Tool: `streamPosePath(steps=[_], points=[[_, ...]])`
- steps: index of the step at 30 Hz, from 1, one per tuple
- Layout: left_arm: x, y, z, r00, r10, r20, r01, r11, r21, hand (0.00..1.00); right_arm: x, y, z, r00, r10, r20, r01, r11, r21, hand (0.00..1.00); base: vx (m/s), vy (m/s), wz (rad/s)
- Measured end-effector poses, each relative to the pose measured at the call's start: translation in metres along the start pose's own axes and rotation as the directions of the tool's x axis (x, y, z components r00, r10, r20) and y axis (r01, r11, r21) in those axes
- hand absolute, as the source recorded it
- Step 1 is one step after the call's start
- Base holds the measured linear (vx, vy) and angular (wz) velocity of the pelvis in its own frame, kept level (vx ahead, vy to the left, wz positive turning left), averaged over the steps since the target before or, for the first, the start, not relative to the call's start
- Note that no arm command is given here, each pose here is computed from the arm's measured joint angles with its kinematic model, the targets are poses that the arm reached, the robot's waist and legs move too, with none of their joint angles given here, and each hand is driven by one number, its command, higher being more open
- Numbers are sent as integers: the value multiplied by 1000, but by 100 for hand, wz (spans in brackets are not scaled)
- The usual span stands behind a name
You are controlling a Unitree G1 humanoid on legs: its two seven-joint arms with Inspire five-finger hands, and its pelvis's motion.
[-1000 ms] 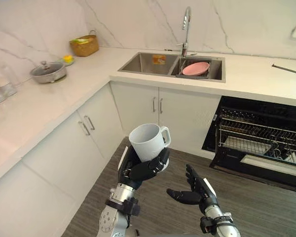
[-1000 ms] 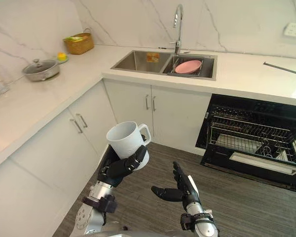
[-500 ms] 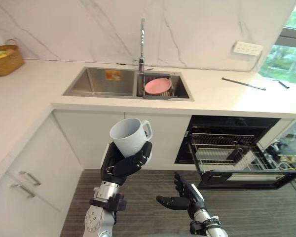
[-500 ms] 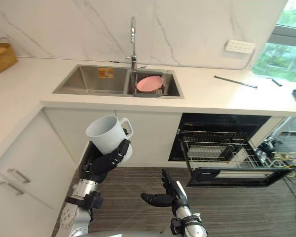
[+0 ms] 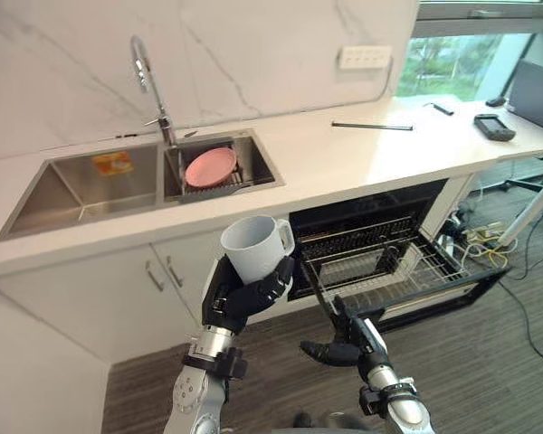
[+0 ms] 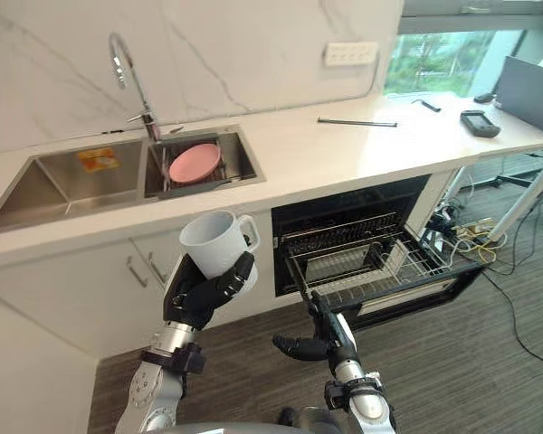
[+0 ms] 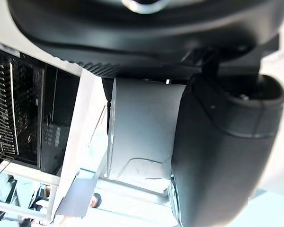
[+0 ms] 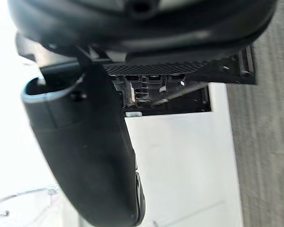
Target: Walk over to the sink, pick up the cup, carry it to the dishwasher, place the cup inside the dishwasher, then close the dishwasher door
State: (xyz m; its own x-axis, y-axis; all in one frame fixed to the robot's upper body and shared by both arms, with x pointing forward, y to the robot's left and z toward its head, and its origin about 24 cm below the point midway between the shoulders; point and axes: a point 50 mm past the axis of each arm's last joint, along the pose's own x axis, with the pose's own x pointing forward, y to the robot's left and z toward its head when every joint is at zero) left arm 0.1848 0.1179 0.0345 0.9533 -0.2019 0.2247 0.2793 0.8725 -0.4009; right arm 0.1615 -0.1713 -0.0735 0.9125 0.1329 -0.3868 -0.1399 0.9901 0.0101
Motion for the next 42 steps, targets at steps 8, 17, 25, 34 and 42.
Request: streamPosePath(steps=[8,17,25,34,42], points=[[-8,5,-2,997,74,-7,-74,997,-14,0,0,1,-2,999,45,-14,-45,999,-6,100,115,70,-65],[-5,3,2,997,80,15,-80,997,-17,0,-9,1,-9,996,67,-50,-69,997,-30,100,204,156,-18],[1,1,10,999,27,42,-28,1000,8,0,-5,23,-9,993,108,-37,-108,994,17,100,51,88,18],[15,-2,15,997,-7,81,6,1000,14,0,4,18,6,997,75,34,-78,992,98,100,-30,-20,5],[14,-2,15,996,8,85,-10,1000,22,0,8,25,41,979,75,192,-100,988,122,100,0,37,-12]])
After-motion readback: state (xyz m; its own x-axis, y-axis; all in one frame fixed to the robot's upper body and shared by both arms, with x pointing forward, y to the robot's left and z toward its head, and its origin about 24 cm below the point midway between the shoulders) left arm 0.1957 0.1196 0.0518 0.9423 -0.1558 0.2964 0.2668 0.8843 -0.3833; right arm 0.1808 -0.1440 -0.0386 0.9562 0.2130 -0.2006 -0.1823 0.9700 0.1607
